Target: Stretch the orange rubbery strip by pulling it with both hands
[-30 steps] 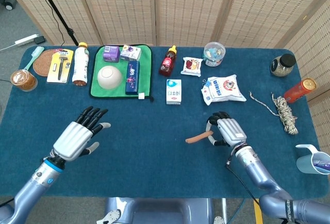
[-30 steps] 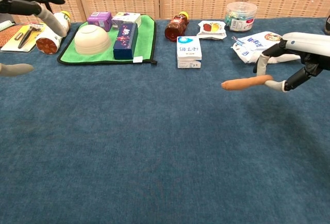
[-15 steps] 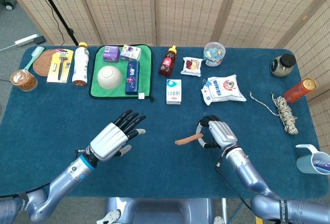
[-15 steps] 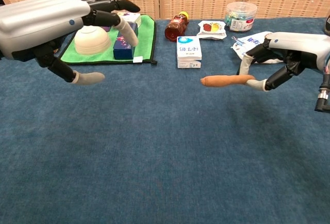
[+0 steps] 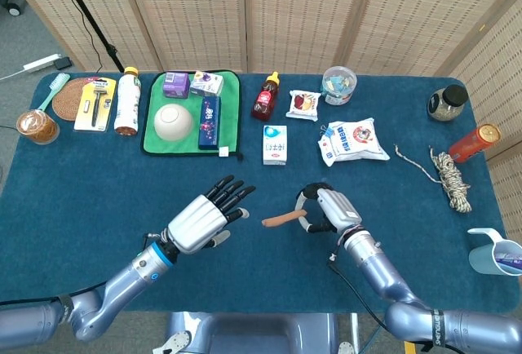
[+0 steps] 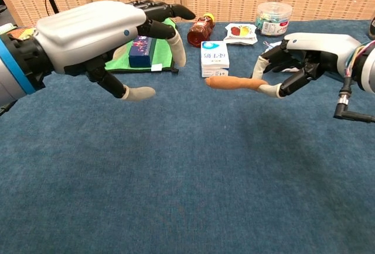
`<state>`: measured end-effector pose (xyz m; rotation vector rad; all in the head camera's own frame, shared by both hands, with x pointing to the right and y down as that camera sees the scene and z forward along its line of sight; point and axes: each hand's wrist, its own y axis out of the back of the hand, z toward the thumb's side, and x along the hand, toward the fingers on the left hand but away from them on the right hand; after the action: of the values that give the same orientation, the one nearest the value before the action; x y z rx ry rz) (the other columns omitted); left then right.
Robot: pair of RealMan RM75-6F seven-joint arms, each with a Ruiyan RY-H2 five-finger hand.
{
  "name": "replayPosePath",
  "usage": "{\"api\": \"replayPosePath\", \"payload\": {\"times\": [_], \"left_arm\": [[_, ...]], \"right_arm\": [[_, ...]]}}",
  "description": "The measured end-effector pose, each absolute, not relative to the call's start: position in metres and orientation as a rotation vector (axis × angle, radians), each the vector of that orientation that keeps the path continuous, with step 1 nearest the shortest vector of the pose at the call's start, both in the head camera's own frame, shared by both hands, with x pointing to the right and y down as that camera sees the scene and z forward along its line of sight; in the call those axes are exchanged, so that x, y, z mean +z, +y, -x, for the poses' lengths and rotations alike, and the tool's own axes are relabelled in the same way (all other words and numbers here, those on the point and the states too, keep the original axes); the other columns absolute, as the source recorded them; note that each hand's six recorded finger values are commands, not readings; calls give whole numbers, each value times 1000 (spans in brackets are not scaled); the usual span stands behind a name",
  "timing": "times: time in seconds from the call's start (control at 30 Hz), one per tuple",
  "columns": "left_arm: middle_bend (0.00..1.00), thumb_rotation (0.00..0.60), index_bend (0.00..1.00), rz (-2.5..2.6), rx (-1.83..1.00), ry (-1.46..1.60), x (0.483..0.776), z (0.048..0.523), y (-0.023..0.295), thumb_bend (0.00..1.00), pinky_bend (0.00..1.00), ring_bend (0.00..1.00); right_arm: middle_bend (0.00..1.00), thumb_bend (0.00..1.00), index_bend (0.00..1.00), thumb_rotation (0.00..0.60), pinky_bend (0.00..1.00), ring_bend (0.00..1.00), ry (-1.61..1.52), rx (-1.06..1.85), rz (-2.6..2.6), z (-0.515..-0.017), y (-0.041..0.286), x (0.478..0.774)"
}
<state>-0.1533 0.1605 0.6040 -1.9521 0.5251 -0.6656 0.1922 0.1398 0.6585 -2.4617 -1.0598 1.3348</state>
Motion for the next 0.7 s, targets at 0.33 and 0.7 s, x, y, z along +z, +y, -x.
{"api": "replayPosePath", "payload": {"times": [0.33,0.7], "left_arm": [[75,574,395,1952,-636,548,608,133,159,267,0,17],[93,582,437,1970,-617,564,614,113,162,267,0,32]], "right_arm": [[310,465,672,600,70,155,-1057,1340,2491,-187,142,659],[310,464,671,600,70,155,-1040,1331,2522,-181,144,656]]}}
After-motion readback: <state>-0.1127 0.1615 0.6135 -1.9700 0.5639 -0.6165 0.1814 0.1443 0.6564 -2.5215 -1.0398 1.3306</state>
